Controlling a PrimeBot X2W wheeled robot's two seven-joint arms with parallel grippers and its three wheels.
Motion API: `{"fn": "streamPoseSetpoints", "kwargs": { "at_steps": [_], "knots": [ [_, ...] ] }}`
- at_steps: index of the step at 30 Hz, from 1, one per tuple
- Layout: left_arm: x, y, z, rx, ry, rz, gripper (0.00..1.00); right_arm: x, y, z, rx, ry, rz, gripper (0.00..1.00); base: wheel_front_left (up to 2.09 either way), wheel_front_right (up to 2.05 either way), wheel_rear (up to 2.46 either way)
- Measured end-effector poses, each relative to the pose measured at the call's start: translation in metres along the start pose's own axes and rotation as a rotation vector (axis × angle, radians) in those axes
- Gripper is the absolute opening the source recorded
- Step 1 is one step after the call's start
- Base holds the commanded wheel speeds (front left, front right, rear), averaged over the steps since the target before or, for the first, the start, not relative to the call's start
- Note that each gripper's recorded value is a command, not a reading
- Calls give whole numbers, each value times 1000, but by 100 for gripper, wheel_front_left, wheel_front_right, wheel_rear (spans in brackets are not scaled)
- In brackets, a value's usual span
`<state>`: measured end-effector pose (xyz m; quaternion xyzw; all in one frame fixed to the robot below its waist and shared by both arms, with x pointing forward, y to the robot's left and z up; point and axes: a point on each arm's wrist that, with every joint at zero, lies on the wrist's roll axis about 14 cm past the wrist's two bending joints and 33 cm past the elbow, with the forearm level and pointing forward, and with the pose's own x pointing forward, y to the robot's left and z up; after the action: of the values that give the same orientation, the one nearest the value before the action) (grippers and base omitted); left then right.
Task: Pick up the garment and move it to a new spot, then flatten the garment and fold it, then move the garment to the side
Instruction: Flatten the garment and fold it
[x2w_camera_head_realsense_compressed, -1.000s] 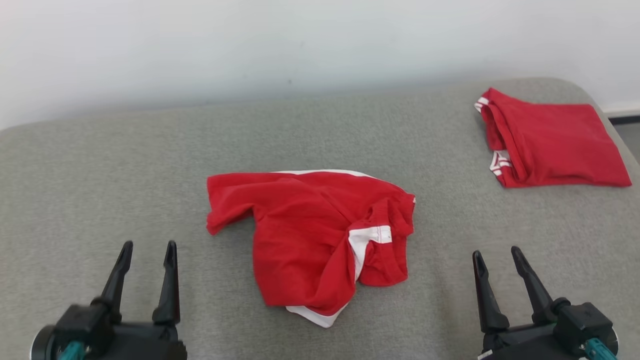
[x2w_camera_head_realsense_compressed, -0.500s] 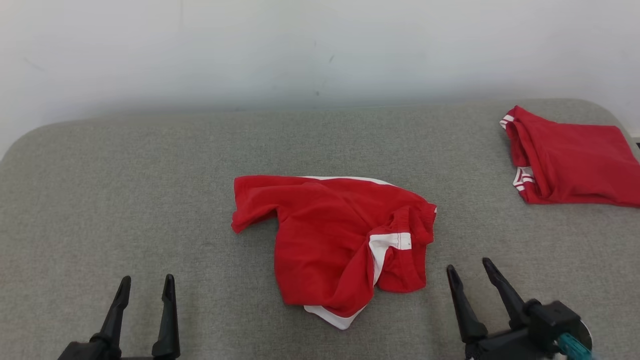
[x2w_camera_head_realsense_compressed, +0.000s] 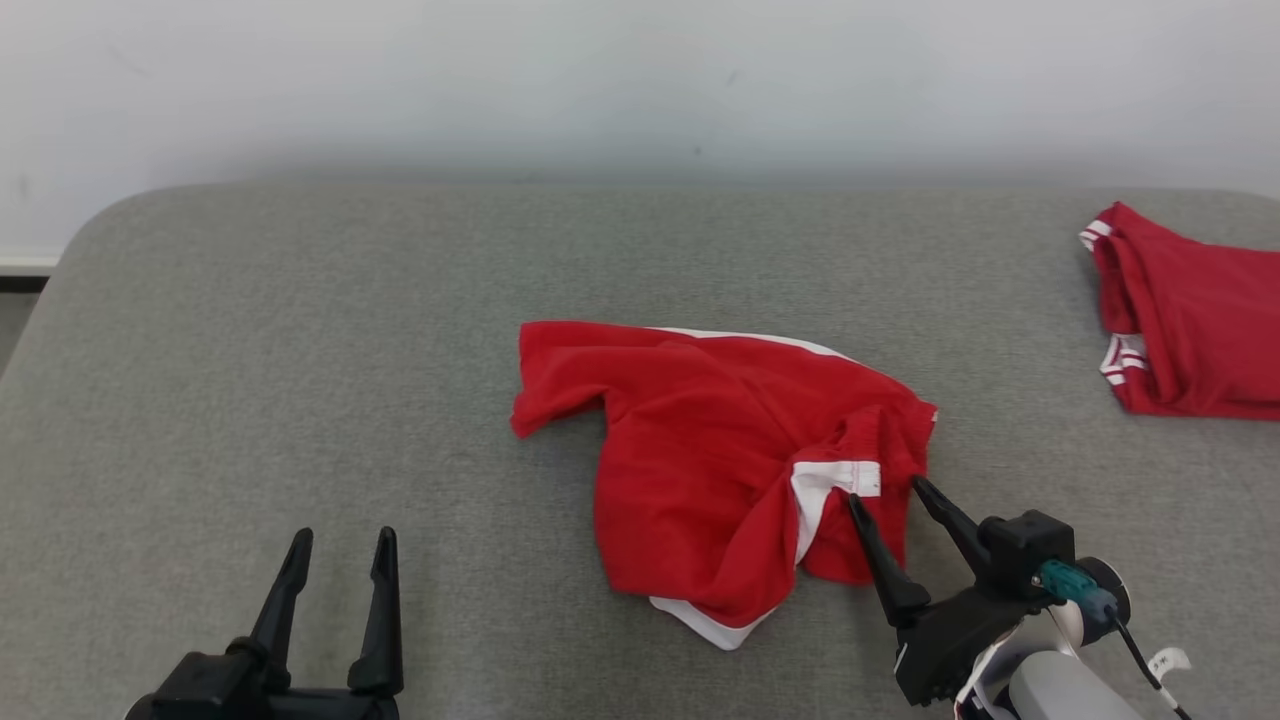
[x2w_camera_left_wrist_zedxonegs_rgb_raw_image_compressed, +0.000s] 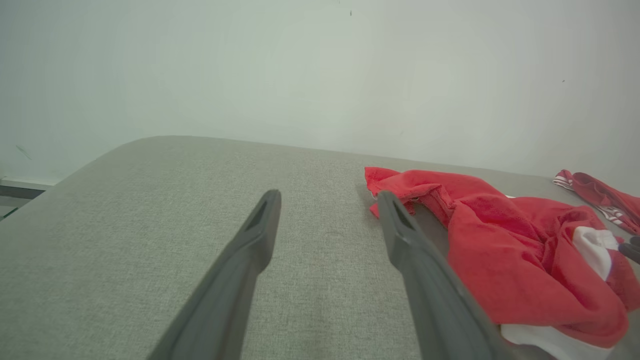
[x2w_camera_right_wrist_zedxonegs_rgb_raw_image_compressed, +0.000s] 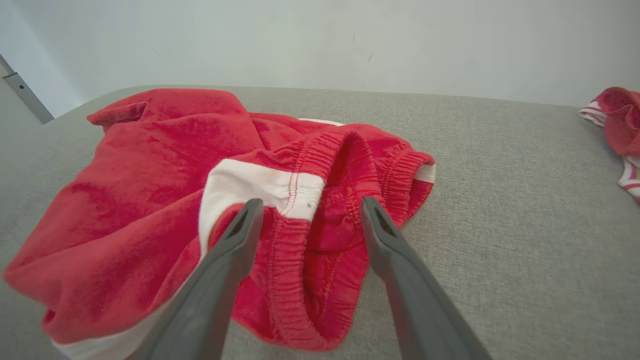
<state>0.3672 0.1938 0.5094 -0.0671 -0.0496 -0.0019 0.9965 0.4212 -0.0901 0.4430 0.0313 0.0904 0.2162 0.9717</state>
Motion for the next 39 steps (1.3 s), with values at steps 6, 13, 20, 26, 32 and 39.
{"fn": "streamPoseSetpoints", "kwargs": {
  "at_steps": [6,13,20,26,32,39],
  "knots": [
    [-6,10,-5,-4,19,35,100,18,5,-17,29,75,25,44,0,0,0],
    [-6,13,-9,-9,31,48,100,26,10,-6,55,45,47,0,0,0,0],
    [-2,-5,-15,-26,46,-3,100,-12,-18,15,71,-63,-32,0,0,0,0],
    [1,-19,-21,-48,62,-39,100,-69,-46,-3,69,-39,-122,0,0,0,0],
    [5,-30,-28,-54,81,-72,100,-97,-58,-18,91,0,-177,100,0,0,0],
    [5,-34,-25,-55,71,-84,100,-93,-55,18,58,-118,-176,100,0,0,0]
  ]
}}
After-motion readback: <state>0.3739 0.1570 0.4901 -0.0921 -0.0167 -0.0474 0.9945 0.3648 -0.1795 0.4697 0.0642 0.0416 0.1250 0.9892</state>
